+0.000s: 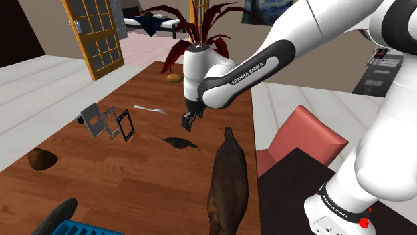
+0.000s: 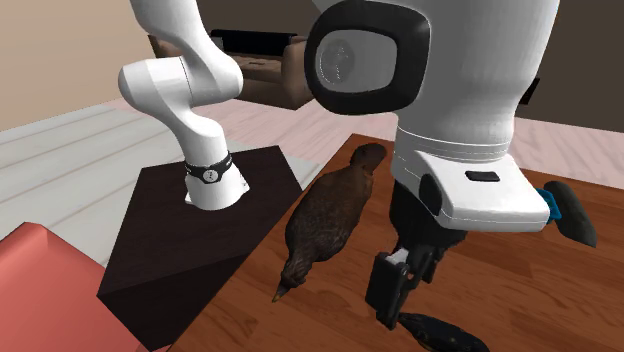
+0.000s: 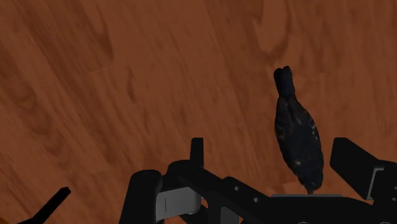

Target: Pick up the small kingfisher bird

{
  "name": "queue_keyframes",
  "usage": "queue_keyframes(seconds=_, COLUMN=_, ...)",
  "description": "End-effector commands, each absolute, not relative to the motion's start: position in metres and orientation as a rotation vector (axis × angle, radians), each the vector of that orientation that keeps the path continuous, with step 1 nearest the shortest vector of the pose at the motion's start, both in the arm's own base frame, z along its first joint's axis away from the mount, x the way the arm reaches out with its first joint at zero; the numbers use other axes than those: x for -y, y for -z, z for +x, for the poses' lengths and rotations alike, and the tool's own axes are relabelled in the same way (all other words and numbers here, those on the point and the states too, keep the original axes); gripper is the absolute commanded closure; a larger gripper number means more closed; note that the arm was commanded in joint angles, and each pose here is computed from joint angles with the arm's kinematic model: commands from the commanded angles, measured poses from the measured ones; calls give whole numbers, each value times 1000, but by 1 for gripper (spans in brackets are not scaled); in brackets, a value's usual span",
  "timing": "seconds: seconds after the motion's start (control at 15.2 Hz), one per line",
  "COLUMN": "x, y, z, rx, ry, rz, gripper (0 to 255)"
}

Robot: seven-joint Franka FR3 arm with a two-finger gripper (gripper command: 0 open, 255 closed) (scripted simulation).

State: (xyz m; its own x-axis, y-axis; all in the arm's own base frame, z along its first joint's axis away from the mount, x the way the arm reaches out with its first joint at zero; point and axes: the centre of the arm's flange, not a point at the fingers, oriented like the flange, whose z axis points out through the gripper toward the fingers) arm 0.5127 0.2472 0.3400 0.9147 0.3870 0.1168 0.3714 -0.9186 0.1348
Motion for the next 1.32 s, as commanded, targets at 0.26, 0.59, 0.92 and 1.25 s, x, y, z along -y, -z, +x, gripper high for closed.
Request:
queue_keyframes(seconds=0.26, x=-299, y=-285, z=534, rx=-723, ry=-228, rz=2929, gripper=0)
queue_keyframes(seconds=0.59, x=-315, y=-252, z=541, rx=-764, ry=-232, rz=2916, gripper=0)
queue_keyframes(seconds=0.92, x=-315, y=-228, z=541, rx=-764, ry=-232, rz=2916, gripper=0)
queue_keyframes(seconds=1.25, x=-315, y=-227, z=541, rx=-764, ry=-232, rz=2916, gripper=255)
